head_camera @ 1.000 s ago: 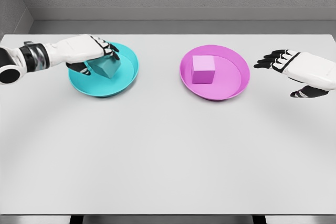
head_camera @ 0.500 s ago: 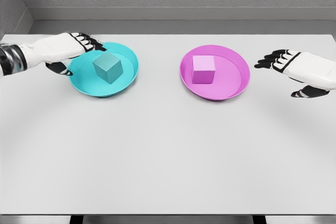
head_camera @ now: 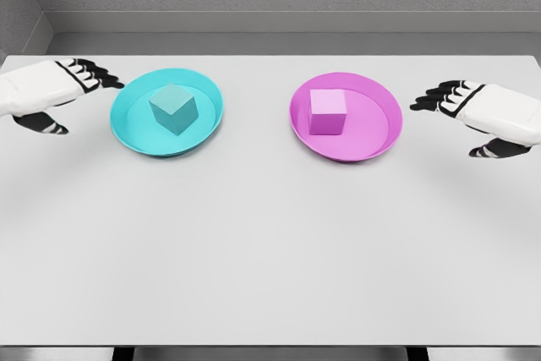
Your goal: Place the blocks in the corresponding plates according to their colors
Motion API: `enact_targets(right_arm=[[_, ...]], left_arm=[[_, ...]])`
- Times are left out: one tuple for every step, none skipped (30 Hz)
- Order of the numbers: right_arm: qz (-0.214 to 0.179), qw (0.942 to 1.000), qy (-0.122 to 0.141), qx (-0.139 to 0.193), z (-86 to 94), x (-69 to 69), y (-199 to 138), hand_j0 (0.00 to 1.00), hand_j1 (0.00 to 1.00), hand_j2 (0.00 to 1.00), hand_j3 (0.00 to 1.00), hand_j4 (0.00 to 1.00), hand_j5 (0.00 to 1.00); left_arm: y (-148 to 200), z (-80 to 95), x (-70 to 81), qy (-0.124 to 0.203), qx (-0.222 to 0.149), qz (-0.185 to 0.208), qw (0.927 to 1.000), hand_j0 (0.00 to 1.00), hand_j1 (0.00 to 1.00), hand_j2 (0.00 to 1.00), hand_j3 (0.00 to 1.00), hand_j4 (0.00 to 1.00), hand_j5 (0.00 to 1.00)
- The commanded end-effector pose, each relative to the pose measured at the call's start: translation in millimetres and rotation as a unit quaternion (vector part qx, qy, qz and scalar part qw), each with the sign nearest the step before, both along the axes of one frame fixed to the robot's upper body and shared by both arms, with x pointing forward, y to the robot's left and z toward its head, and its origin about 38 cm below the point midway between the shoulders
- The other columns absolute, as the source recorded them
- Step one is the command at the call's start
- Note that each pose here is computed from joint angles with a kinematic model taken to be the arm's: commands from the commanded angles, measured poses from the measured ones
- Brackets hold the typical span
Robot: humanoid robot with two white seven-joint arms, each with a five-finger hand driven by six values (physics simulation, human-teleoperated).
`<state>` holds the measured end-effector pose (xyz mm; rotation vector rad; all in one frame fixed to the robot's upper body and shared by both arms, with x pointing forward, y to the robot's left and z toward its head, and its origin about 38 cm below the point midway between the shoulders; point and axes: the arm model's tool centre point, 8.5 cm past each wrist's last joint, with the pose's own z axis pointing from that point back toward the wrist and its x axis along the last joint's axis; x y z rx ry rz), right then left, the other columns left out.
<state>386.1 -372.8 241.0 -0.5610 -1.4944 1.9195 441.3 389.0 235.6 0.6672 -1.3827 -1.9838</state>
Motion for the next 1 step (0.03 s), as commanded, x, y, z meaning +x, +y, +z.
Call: enact_targets(right_arm=[[-0.001, 1.0000, 0.000, 0.002, 0.7, 0.0, -0.3, 1.00, 1.00, 1.00, 1.00, 1.00, 1.00]], left_arm=[[0.7, 2.2, -0.1, -0.001, -0.002, 0.001, 1.0000, 1.00, 1.00, 1.00, 1.00, 1.00, 1.00]])
